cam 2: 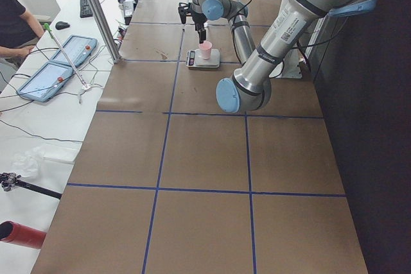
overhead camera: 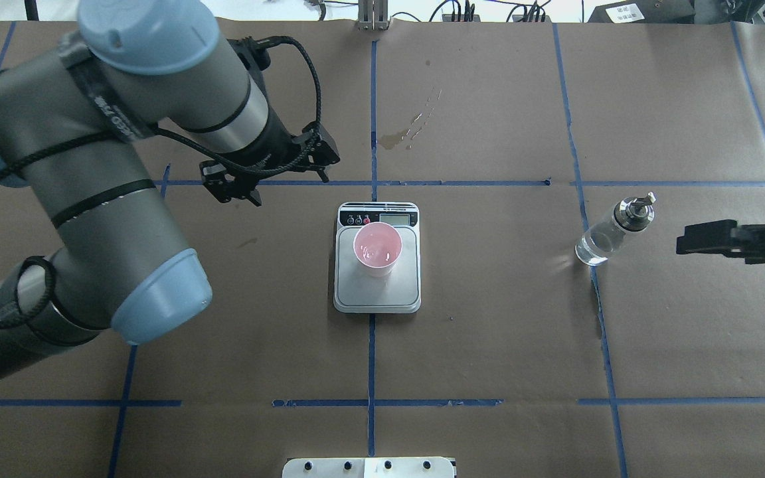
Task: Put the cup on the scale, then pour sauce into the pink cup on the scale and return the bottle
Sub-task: 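Withdraw the left gripper from the cup while the right gripper reaches for the glass bottle, then close the right gripper around the glass bottle and lift it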
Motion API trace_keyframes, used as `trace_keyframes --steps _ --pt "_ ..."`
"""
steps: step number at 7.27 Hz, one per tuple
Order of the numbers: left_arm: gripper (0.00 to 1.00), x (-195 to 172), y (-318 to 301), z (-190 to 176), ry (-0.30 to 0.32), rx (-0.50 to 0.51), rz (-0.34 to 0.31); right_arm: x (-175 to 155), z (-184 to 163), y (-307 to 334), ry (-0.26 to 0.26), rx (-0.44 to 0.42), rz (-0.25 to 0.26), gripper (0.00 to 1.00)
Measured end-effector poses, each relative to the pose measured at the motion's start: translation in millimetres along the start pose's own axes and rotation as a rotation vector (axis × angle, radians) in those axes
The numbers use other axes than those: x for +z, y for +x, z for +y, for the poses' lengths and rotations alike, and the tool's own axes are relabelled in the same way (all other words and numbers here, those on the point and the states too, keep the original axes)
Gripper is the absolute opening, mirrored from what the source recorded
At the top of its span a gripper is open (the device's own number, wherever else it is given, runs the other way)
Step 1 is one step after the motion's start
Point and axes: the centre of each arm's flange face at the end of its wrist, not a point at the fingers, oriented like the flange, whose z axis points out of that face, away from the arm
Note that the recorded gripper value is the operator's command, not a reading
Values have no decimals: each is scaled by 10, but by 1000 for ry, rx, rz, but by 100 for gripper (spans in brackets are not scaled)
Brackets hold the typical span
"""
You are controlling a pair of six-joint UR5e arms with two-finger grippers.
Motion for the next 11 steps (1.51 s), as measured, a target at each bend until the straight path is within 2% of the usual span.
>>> trace_keyframes --steps 2,3,5,7,9,11 --pt "100 -271 -433 -372 30 87 -13 333 438 -332 119 -29 21 100" --pt "100 -347 -674 -543 42 151 -45 510 618 -405 196 -53 38 100" --pt "100 -370 -1293 -876 50 293 -130 979 768 -364 346 -86 42 100" --pt "100 -443 -2085 -1228 46 480 -219 1333 771 -215 490 -113 71 100" --pt "100 -590 -2787 -1565 34 655 -295 1510 744 -110 586 -134 114 100" --pt "100 -606 -3359 -1816 54 785 -356 1717 750 -34 648 -156 156 100"
